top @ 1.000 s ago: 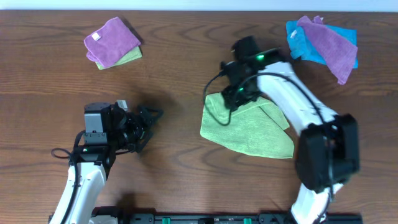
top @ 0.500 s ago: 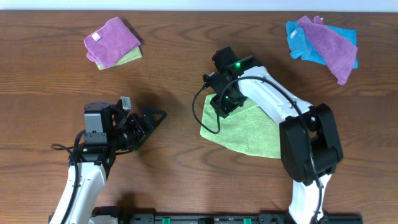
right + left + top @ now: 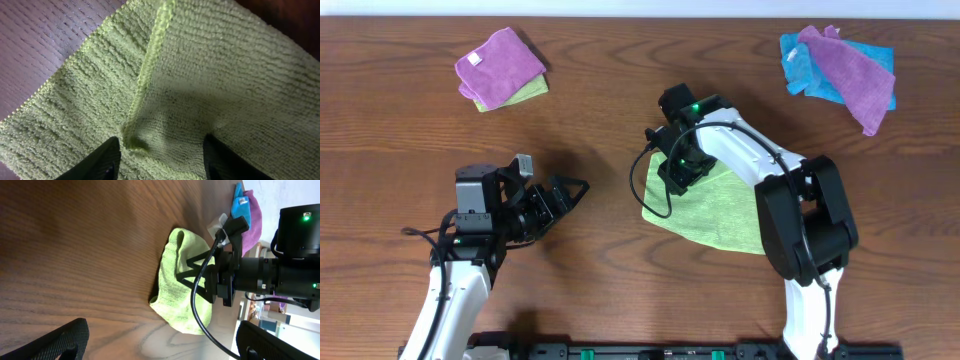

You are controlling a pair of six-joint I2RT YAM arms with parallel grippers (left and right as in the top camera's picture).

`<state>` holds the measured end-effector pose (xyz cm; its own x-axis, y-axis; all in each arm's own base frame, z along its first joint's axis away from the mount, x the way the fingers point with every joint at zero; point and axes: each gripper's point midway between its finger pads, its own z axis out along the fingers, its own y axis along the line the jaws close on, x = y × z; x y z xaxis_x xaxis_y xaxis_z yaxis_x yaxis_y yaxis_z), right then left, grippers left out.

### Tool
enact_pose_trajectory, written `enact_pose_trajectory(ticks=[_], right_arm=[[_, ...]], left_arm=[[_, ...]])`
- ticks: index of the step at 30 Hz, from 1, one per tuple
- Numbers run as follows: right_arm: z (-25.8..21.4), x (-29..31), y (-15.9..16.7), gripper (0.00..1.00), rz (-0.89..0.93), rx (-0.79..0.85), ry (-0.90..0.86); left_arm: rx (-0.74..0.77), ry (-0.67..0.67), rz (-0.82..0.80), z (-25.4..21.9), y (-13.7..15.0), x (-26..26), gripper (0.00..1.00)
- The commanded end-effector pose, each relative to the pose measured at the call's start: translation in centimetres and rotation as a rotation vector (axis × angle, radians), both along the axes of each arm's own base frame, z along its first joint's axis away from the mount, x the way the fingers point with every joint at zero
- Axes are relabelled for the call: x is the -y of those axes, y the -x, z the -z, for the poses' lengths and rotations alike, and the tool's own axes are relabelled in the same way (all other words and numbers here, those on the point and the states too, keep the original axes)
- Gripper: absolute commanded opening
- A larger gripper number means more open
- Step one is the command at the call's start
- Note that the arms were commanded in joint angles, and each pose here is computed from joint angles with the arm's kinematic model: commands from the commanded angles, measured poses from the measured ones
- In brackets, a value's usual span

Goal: Fold the cloth
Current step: 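Grasp the cloth corner with the right gripper and pull it flat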

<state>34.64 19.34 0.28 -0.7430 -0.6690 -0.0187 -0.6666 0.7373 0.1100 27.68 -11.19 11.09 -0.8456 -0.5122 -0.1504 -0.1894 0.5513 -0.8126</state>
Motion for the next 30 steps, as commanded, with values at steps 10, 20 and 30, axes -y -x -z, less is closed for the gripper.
enact_pose_trajectory(ticks=[10, 20, 30], right_arm=[[1.3, -0.4, 1.0, 0.28, -0.023, -0.045, -0.001], [0.7, -0.6, 0.1, 0.01, -0.023, -0.002, -0.009], [-3.9, -3.4, -1.6, 0.02, -0.072, 0.176, -0.074]], left_arm=[[0.027, -0.016, 0.006, -0.4, -0.4, -0.2, 0.95], [0.026, -0.036, -0.012, -0.2, -0.6, -0.6, 0.95], [0.025, -0.073, -0.045, 0.2, -1.0, -1.3, 0.95]])
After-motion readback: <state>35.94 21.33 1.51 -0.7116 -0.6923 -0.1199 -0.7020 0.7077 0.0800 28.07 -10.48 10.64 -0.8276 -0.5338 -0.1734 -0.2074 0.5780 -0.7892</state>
